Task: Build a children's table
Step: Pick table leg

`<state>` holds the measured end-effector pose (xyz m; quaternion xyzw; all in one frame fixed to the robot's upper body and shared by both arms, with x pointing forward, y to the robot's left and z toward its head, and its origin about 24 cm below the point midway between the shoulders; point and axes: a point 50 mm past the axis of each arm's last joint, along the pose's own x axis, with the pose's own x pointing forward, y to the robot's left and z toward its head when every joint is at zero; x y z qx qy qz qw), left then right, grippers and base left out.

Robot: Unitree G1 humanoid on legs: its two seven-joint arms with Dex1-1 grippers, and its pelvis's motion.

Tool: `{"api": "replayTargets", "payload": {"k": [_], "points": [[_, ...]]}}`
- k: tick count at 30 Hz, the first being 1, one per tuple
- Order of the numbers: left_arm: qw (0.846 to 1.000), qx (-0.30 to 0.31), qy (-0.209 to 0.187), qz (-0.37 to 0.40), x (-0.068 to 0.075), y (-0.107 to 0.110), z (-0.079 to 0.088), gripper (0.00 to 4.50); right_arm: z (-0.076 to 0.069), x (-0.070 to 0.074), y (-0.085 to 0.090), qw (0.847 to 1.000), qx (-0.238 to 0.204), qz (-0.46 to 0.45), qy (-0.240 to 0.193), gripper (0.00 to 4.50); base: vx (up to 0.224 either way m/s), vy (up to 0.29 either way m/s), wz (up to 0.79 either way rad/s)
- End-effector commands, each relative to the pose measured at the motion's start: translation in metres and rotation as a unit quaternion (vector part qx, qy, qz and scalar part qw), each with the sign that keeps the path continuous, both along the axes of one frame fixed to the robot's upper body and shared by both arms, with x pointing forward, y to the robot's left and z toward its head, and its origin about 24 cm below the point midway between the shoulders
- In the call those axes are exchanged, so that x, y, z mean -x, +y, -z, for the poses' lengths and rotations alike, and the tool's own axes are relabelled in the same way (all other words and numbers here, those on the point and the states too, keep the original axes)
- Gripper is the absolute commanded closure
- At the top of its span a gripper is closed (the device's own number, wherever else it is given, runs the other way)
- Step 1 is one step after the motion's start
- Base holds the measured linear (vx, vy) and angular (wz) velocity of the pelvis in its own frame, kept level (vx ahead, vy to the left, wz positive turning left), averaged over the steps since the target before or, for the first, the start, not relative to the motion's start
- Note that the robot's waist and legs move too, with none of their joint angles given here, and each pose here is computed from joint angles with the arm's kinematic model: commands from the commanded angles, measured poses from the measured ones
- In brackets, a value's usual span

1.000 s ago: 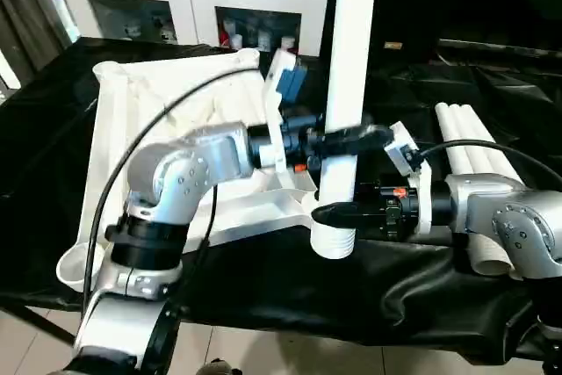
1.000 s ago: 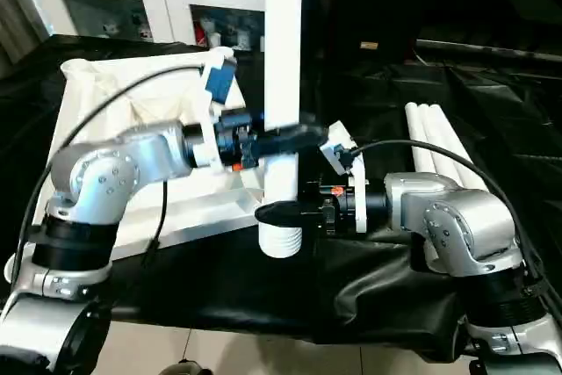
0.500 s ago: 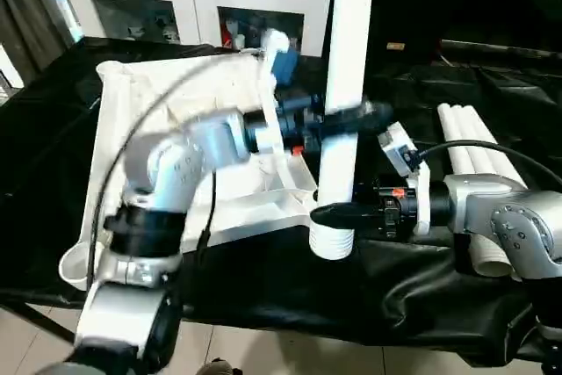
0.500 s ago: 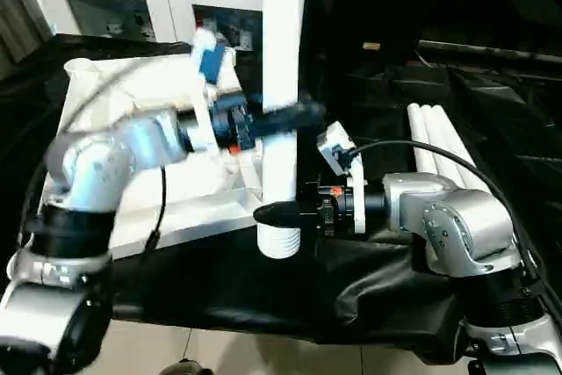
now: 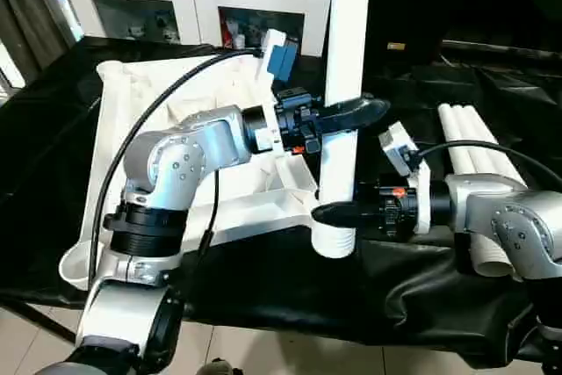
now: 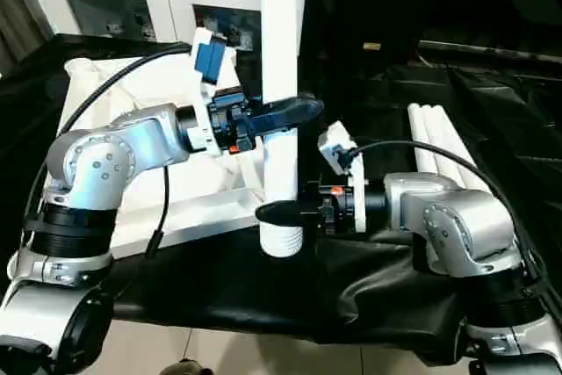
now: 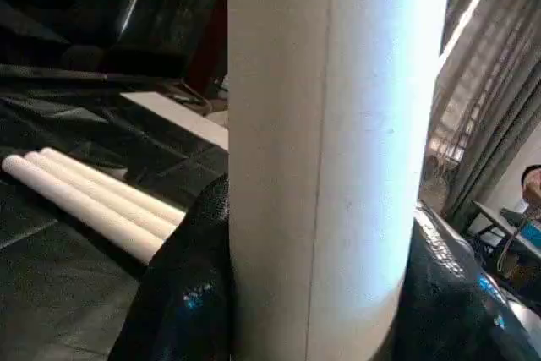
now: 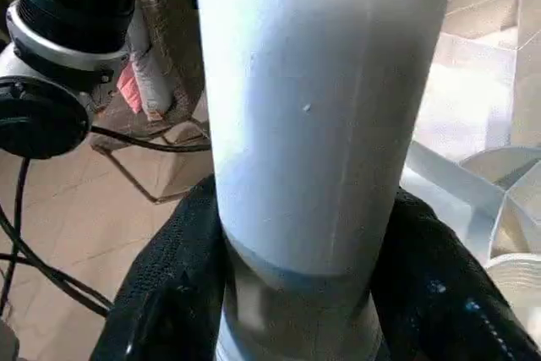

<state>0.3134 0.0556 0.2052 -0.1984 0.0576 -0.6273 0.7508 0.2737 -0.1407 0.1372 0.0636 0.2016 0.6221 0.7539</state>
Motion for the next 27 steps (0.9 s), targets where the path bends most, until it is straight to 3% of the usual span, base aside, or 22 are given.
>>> {"api": "replayTargets", "payload": {"k": [1,13,23,24,27], "points": [[1.000,0.004,-0.008,-0.016,-0.004,0.002,-0.007,2.66,-0.004,0.000,0.001,1.000,0.003,-0.004,-0.023,1.89,0.000,0.000,0.00],[1.000,0.004,-0.015,-0.012,0.000,0.000,-0.002,2.67,-0.009,-0.007,0.001,0.999,-0.011,0.010,-0.030,1.00,0.000,0.000,0.00],[0.999,0.009,-0.024,0.019,0.008,-0.002,-0.004,2.67,-0.007,-0.008,0.002,1.000,-0.013,0.013,-0.007,0.99,0.000,0.000,0.00],[0.999,0.010,-0.024,0.020,0.008,-0.002,-0.005,2.67,-0.007,-0.008,0.002,1.000,-0.013,0.012,-0.006,1.26,0.000,0.000,0.00],[0.999,0.010,-0.025,0.023,0.009,-0.002,-0.005,2.67,-0.006,-0.008,0.002,1.000,-0.013,0.012,-0.004,1.36,0.000,0.000,0.00]]}}
